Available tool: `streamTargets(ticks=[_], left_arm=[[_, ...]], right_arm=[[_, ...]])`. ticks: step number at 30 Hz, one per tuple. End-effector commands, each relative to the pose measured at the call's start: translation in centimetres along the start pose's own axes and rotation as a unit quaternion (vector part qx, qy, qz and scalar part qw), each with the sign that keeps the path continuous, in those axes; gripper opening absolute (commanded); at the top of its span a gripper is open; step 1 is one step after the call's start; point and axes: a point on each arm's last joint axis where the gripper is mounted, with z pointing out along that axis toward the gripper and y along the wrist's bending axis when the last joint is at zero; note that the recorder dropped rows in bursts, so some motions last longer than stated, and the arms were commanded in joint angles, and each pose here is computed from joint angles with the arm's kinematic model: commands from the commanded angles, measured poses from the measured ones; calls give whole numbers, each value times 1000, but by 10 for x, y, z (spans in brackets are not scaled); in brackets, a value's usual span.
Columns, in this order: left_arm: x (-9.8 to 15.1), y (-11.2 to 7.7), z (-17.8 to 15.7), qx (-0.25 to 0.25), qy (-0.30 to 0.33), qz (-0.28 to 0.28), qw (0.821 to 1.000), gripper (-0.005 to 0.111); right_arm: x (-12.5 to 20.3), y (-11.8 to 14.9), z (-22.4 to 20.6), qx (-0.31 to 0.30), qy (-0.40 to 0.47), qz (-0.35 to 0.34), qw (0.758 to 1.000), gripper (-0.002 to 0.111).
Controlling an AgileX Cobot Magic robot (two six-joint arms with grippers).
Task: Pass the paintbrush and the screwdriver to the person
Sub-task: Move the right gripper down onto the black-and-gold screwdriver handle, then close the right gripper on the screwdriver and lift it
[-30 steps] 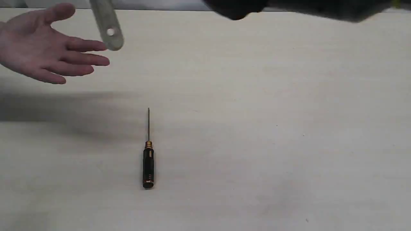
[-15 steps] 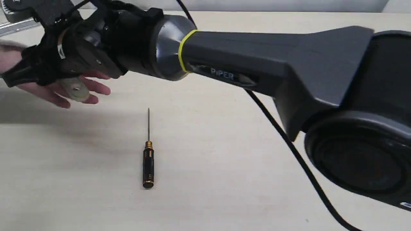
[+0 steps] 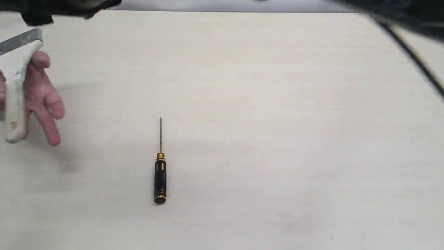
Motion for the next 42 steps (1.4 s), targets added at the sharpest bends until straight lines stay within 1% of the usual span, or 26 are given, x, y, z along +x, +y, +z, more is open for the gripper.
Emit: streamTargets(ticks=[1,4,6,8,11,16,20,28,30,35,42], left_arm=[[0,-1,0,4,-3,-1,1000,0],[0,-1,0,5,-3,-2,1000,0],[0,-1,0,5,-3,-2,1000,0],[0,-1,0,5,-2,-2,1000,0],[0,-1,0,5,-2,-2,1000,0],[0,-1,0,5,-2,-2,1000,0],[0,-1,0,5,-2,-2,1000,0],[0,-1,0,5,-2,-2,1000,0],[0,-1,0,5,-2,-2,1000,0],[0,-1,0,5,-2,-2,1000,0],[0,-1,0,4,-3,0,1000,0]], right_arm=[[-11,-4,-49,15,17,1,1000,57],[-9,-9,-78,33,54,4,998,57],[-2,-13,-89,53,104,8,993,57],[6,-16,-91,71,148,13,986,57],[10,-16,-83,75,160,21,984,57],[24,-9,-55,52,203,39,977,57],[41,-10,-20,60,243,40,967,57],[93,-13,58,75,339,47,937,57],[105,-14,73,78,359,49,929,55],[135,-19,104,92,398,47,911,49],[167,-27,133,112,436,39,892,49]])
